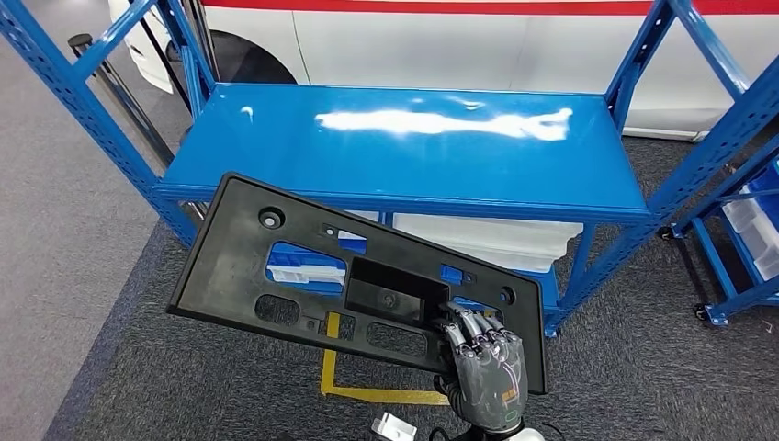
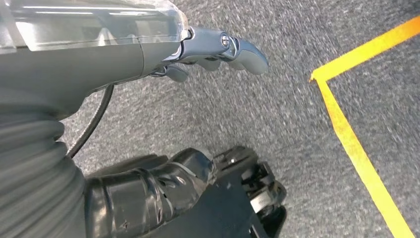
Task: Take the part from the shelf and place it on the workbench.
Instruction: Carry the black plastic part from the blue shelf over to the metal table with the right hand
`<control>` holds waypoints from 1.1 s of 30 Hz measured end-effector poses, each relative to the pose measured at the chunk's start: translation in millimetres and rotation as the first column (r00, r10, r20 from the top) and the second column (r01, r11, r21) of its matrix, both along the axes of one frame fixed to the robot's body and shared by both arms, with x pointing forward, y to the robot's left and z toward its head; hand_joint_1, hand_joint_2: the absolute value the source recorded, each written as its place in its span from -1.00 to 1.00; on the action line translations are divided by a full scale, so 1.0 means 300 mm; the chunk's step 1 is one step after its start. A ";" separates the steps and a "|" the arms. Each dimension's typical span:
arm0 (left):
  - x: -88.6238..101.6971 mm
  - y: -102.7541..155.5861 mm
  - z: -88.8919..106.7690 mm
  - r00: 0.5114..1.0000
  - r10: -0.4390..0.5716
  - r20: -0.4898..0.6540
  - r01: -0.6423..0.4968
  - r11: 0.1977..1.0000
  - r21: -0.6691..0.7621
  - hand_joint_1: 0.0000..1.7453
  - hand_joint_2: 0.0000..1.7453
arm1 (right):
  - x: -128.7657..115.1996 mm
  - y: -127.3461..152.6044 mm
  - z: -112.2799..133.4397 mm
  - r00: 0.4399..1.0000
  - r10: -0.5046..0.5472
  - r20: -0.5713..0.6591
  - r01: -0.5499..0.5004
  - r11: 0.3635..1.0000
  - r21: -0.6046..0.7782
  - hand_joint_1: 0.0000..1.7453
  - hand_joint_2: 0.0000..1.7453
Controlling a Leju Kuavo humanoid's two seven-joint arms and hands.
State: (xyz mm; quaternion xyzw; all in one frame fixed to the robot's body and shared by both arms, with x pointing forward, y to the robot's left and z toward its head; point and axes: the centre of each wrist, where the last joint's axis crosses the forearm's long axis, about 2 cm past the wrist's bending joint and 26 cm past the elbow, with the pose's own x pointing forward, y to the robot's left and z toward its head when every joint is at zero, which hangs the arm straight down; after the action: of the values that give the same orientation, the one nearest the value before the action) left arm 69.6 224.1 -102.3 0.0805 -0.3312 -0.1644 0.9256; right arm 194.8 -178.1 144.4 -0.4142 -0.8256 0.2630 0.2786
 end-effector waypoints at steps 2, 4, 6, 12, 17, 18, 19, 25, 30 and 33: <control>-0.005 0.000 -0.001 1.000 0.001 -0.003 -0.001 1.000 0.000 -1.00 1.00 | 0.000 0.001 -0.001 1.000 0.000 -0.001 0.000 1.000 0.001 1.00 1.00; -0.007 0.000 -0.001 1.000 0.001 -0.005 -0.001 1.000 0.000 -1.00 1.00 | 0.000 0.002 -0.001 1.000 0.000 -0.002 0.000 1.000 0.002 1.00 1.00; -0.008 0.000 -0.001 1.000 0.001 -0.005 -0.001 1.000 0.000 -1.00 1.00 | 0.000 0.002 -0.001 1.000 0.000 -0.003 0.000 1.000 0.003 1.00 1.00; 0.001 0.001 0.000 1.000 -0.002 0.002 0.002 1.000 0.001 -1.00 1.00 | 0.000 0.002 -0.005 1.000 -0.001 -0.012 0.001 1.000 0.016 1.00 1.00; 0.000 0.001 0.000 1.000 -0.004 0.012 0.004 1.000 -0.002 -1.00 1.00 | 0.000 0.000 -0.007 1.000 0.003 -0.018 -0.002 0.999 0.046 1.00 1.00; -0.002 0.001 0.000 1.000 -0.005 0.013 0.006 1.000 -0.004 -1.00 1.00 | 0.000 -0.001 -0.008 1.000 0.007 -0.018 -0.006 0.999 0.053 1.00 1.00; -0.003 0.000 -0.001 1.000 -0.008 0.015 0.008 1.000 -0.006 -1.00 1.00 | -0.001 -0.003 -0.009 1.000 0.011 -0.016 -0.010 0.998 0.058 1.00 1.00; -0.010 -0.001 -0.002 1.000 -0.016 0.016 0.016 1.000 -0.010 -1.00 1.00 | -0.002 -0.007 -0.012 1.000 0.027 -0.007 -0.026 0.997 0.078 1.00 1.00; -0.010 -0.002 -0.001 1.000 -0.009 0.018 0.009 1.000 -0.008 -1.00 1.00 | -0.003 -0.008 -0.015 1.000 0.024 -0.016 -0.022 0.994 0.105 1.00 1.00; -0.011 -0.001 -0.002 1.000 -0.003 0.018 0.004 1.000 -0.008 -1.00 1.00 | -0.003 -0.009 -0.016 0.999 0.024 -0.021 -0.021 0.992 0.127 1.00 1.00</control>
State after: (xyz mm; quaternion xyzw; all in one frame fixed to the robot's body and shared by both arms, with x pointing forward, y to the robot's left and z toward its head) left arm 66.1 223.7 -102.8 0.0776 -0.3404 -0.1639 0.9226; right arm 193.8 -180.7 139.6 -0.3832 -0.8421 0.2177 0.3108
